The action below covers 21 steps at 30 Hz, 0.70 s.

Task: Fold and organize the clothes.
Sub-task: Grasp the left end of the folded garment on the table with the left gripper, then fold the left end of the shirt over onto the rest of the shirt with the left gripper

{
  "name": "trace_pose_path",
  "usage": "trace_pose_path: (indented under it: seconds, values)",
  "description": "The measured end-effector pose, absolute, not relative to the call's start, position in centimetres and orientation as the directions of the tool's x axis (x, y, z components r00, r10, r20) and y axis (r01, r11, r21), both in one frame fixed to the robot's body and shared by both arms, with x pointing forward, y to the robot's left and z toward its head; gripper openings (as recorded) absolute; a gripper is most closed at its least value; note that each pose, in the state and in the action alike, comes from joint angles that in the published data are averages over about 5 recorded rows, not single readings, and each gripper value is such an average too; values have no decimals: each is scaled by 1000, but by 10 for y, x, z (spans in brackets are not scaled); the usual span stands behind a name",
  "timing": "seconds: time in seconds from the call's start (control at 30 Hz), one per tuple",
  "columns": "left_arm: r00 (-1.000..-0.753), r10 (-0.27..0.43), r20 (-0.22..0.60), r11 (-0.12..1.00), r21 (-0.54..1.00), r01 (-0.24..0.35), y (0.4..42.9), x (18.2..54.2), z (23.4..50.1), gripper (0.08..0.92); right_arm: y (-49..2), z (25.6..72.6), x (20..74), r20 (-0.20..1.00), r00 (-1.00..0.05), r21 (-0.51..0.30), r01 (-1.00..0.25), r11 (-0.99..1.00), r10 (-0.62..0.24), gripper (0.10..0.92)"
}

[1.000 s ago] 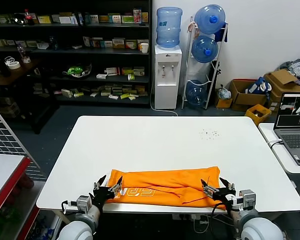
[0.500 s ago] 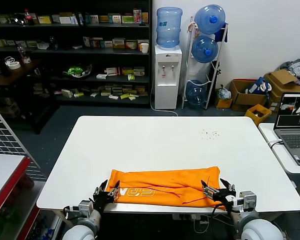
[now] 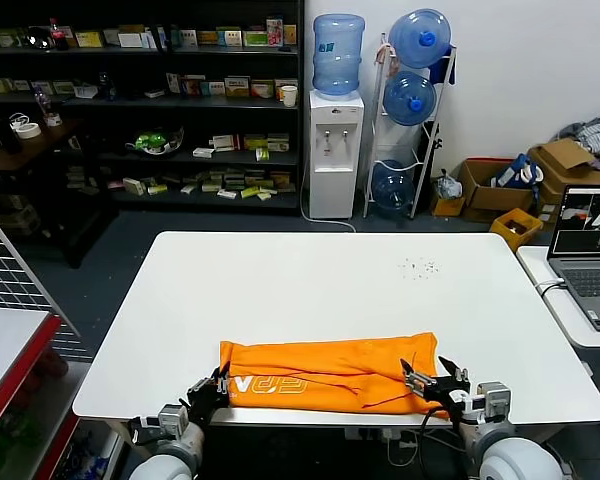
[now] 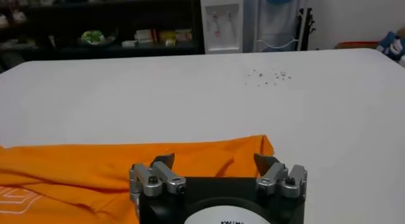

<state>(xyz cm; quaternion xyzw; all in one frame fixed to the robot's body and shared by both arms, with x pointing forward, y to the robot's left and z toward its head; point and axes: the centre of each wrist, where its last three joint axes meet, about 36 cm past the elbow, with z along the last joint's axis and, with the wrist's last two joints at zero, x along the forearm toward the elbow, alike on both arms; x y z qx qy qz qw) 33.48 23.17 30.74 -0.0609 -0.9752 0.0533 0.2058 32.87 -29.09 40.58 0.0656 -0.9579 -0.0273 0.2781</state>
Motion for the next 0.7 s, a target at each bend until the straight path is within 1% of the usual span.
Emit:
trace_pose_path:
  seconds: [0.07, 0.2, 0.37, 0.53, 0.7]
  values:
    - [-911, 138, 389, 987, -130, 95, 233, 335, 313, 122, -290, 405, 330, 527, -838, 90, -108, 990, -140, 823]
    - [-915, 132, 381, 988, -126, 89, 239, 336, 328, 121, -288, 405, 332, 524, -840, 94, -104, 990, -139, 823]
    - [-919, 102, 381, 993, -94, 71, 267, 338, 344, 121, -284, 404, 336, 516, -845, 101, -100, 990, -138, 823]
    - [-926, 26, 376, 1000, -17, 22, 320, 345, 360, 121, -281, 404, 339, 509, -849, 107, -99, 989, -140, 823]
    - [-929, -77, 362, 995, 91, -47, 381, 353, 377, 121, -278, 402, 342, 505, -852, 112, -96, 989, -140, 823]
